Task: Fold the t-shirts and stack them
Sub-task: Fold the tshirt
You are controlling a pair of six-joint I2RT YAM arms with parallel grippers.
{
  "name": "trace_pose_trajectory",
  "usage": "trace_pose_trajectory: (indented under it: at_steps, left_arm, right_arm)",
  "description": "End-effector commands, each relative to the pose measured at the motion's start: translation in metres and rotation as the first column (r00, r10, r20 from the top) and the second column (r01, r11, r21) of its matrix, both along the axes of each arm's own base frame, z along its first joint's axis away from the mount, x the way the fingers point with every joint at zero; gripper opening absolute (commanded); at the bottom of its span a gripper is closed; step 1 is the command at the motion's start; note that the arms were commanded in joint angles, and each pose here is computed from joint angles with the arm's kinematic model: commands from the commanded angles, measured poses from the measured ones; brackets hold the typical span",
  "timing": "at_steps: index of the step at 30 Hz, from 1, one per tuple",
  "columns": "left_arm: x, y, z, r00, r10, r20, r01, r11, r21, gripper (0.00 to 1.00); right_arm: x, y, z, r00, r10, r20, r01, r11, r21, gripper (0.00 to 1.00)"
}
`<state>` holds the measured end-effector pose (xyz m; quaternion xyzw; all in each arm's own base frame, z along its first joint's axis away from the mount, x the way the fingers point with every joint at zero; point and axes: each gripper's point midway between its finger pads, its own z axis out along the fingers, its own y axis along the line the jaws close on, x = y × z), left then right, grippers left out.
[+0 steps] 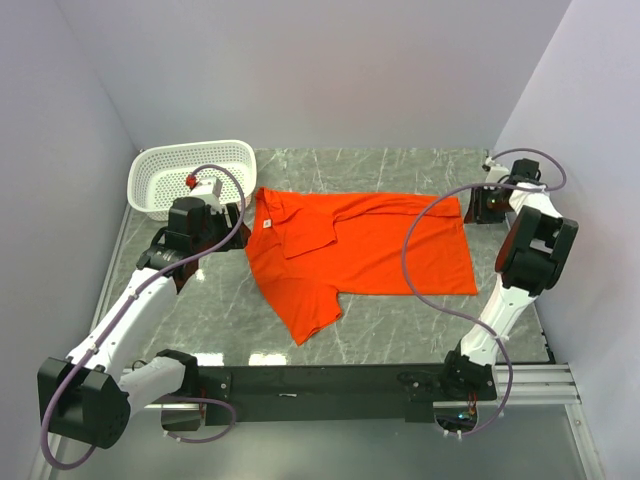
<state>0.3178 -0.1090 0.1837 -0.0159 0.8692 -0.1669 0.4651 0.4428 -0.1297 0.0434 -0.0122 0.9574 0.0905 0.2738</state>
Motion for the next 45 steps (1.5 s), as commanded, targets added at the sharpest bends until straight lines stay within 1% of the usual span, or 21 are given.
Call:
trace_pose_trajectory:
  at_steps: [1, 3, 4, 8, 15, 21, 29, 34, 43, 45]
  left_arm:
    - [0.004, -0.002, 0.006, 1.000, -0.014, 0.026, 0.014, 1.000, -0.006, 0.71]
    - [0.003, -0.002, 0.006, 1.000, -0.014, 0.025, 0.015, 1.000, -0.008, 0.71]
    - [0.003, -0.002, 0.006, 1.000, -0.013, 0.027, 0.013, 1.000, -0.008, 0.71]
    - [0.003, -0.001, 0.006, 1.000, -0.015, 0.026, 0.015, 1.000, -0.005, 0.71]
    - [0.002, -0.001, 0.004, 1.000, -0.015, 0.021, 0.016, 1.000, -0.002, 0.71]
    - [0.003, -0.002, 0.004, 1.000, -0.019, 0.019, 0.019, 1.000, -0.002, 0.71]
    - [0.003, -0.003, 0.004, 1.000, -0.022, 0.018, 0.022, 1.000, -0.006, 0.71]
    - [0.004, -0.003, 0.004, 1.000, -0.023, 0.018, 0.023, 1.000, -0.005, 0.71]
    - [0.004, -0.002, 0.004, 1.000, -0.021, 0.017, 0.021, 1.000, -0.004, 0.71]
    - [0.003, -0.002, 0.003, 1.000, -0.021, 0.017, 0.021, 1.000, -0.004, 0.71]
  right_arm:
    - [0.017, 0.000, 0.047, 0.989, 0.054, 0.137, -0.054, 0.999, -0.006, 0.50]
    - [0.020, 0.015, 0.052, 0.986, 0.083, 0.144, -0.092, 0.994, 0.056, 0.50]
    - [0.028, 0.019, 0.053, 0.985, 0.090, 0.149, -0.100, 0.993, 0.066, 0.50]
    - [0.048, 0.026, 0.050, 0.991, 0.043, 0.130, -0.059, 0.991, 0.122, 0.50]
    - [0.073, 0.023, 0.039, 0.995, -0.008, 0.103, -0.002, 0.995, 0.103, 0.49]
    - [0.073, 0.018, 0.030, 0.997, -0.032, 0.076, 0.026, 0.996, 0.087, 0.48]
    - [0.073, 0.020, 0.023, 0.998, -0.032, 0.063, 0.027, 0.996, 0.086, 0.45]
    - [0.075, 0.024, 0.022, 0.998, -0.024, 0.054, 0.018, 0.995, 0.103, 0.38]
    - [0.071, 0.025, 0.018, 0.999, -0.023, 0.041, 0.018, 0.994, 0.106, 0.35]
    - [0.071, 0.027, 0.018, 0.999, -0.019, 0.040, 0.015, 0.993, 0.113, 0.31]
